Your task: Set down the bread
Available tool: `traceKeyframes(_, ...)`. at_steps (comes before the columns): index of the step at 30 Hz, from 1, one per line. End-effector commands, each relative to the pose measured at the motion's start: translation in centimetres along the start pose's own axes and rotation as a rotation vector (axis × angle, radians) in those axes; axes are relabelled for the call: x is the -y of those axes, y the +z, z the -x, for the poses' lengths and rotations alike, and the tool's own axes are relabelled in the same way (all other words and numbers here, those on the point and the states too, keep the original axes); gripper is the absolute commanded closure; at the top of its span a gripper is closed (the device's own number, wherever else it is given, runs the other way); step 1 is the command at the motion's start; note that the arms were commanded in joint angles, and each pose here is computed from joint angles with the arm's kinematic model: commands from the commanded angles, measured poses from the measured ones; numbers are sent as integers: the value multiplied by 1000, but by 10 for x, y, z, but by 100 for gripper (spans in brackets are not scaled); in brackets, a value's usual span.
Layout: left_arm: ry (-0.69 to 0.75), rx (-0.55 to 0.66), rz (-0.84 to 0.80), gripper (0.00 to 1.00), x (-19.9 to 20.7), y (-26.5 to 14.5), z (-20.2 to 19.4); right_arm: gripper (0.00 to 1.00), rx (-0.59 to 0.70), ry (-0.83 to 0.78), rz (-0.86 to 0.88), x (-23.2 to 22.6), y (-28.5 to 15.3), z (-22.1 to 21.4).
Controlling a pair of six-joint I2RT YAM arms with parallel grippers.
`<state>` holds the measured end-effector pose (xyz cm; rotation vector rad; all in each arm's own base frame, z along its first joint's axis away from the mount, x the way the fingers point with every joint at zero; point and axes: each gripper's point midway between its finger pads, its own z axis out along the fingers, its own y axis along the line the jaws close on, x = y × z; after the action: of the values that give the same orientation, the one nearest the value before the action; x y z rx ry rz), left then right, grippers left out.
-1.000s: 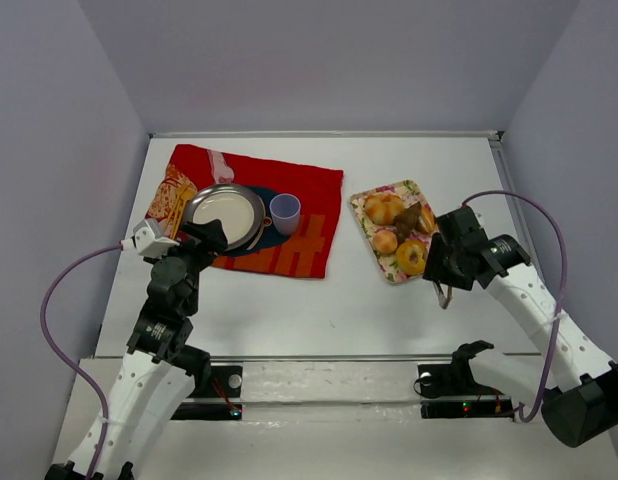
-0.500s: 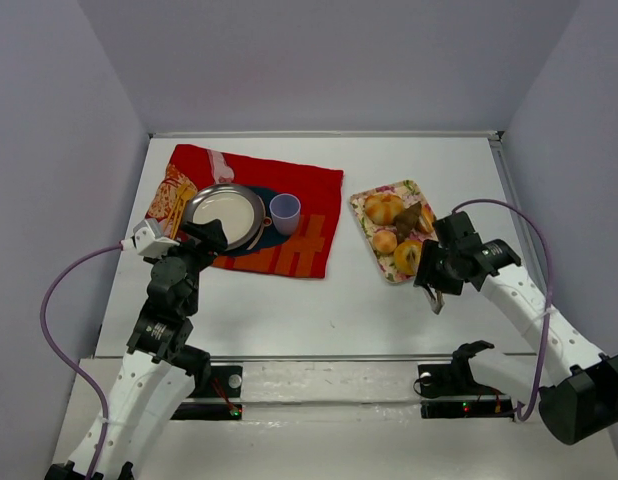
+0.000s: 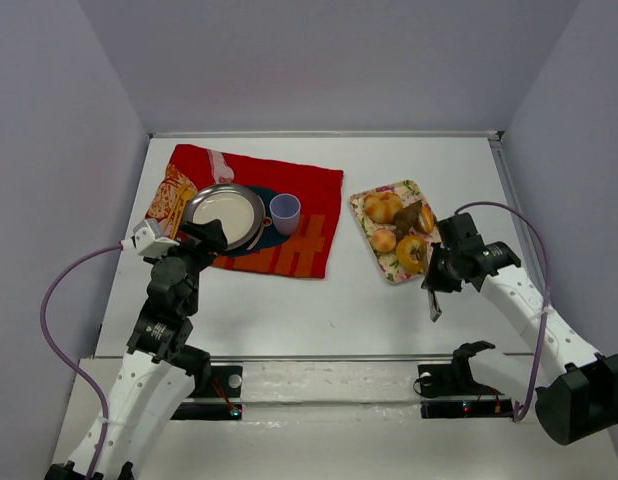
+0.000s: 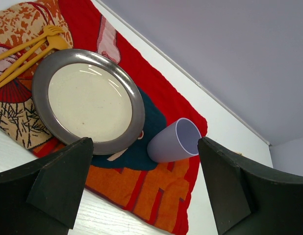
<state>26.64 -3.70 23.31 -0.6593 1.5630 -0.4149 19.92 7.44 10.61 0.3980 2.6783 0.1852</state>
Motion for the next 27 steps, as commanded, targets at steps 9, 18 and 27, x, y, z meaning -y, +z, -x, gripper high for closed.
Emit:
traceKeyframes(9,-18,42,1,1,1,1,9,93,364,-54,273,-43,-127,71)
traceKeyframes(18,-9,35,26,1,2,5,10,93,471,-285,678,-148,-165,116)
traceKeyframes(27,-40,7,172,1,-17,2,11,93,435,-596,778,-311,-121,142)
